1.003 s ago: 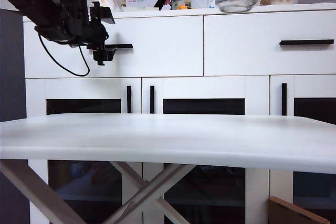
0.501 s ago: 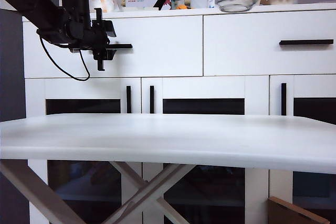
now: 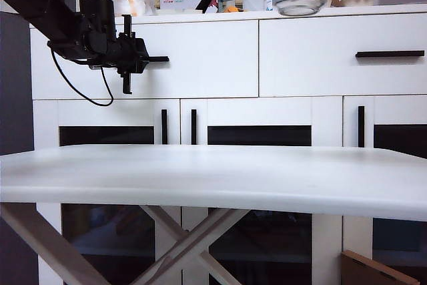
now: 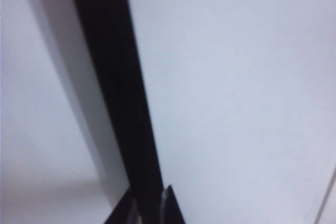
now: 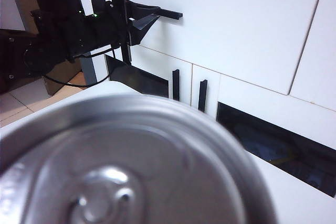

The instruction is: Pick up a can of beer from the white table, open the left drawer, place the beer inside the drawer, and finally close the drawer.

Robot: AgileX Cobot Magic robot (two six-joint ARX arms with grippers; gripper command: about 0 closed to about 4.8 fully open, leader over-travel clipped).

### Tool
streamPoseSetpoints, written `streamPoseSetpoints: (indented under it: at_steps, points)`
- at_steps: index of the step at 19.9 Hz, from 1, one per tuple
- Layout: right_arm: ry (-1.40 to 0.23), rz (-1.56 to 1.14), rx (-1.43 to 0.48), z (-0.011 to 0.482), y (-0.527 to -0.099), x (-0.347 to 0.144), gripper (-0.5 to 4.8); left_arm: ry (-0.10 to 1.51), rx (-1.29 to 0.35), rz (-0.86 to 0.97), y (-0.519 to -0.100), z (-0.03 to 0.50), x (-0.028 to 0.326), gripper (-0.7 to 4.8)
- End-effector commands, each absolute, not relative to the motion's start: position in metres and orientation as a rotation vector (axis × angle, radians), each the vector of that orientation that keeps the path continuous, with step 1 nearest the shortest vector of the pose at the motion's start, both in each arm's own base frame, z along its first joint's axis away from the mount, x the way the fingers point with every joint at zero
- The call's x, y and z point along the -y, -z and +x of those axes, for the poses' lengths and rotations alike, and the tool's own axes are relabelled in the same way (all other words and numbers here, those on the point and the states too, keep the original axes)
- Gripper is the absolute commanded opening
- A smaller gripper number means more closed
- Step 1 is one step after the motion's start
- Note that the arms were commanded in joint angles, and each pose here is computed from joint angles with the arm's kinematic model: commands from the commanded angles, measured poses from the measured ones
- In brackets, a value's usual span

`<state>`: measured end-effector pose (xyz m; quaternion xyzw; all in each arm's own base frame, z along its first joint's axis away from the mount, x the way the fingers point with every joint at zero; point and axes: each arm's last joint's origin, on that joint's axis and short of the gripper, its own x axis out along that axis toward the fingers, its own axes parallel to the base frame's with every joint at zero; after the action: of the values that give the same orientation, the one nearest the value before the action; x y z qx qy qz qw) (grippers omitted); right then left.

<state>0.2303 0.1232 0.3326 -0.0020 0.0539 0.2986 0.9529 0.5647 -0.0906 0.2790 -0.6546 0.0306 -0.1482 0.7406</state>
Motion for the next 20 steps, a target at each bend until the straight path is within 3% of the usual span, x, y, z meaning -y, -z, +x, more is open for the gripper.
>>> streamPoseSetpoints:
  at_steps: [1, 6, 16, 17, 19, 20]
  points:
    - [-0.609, 0.01, -0.025, 0.2282, -0.3452, -0.1226, -0.05, 0.392, -0.003, -1.306, -0.2886, 0.5627, 0.0913, -0.06]
    - [-0.609, 0.01, -0.025, 0.2282, -0.3452, -0.1226, -0.05, 0.471, -0.006, -1.236, -0.2911, 0.5613, 0.0931, -0.06]
    - [-0.607, -0.006, -0.019, 0.2283, -0.3453, -0.1225, -0.05, 0.465, 0.006, -1.269, -0.2921, 0.5612, 0.0926, 0.08]
    - [-0.607, -0.006, -0.019, 0.2283, -0.3453, -0.1225, -0.05, 0.461, 0.008, -1.283, -0.2921, 0.5612, 0.0924, 1.04]
    - [-0.607, -0.006, -0.019, 0.2283, -0.3453, -0.1225, -0.05, 0.437, 0.012, -1.389, -0.2926, 0.5615, 0.0914, 4.06]
    - [-0.607, -0.006, -0.02, 0.2283, -0.3452, -0.1225, -0.05, 0.424, 0.019, -1.427, -0.2927, 0.5616, 0.0911, 4.29]
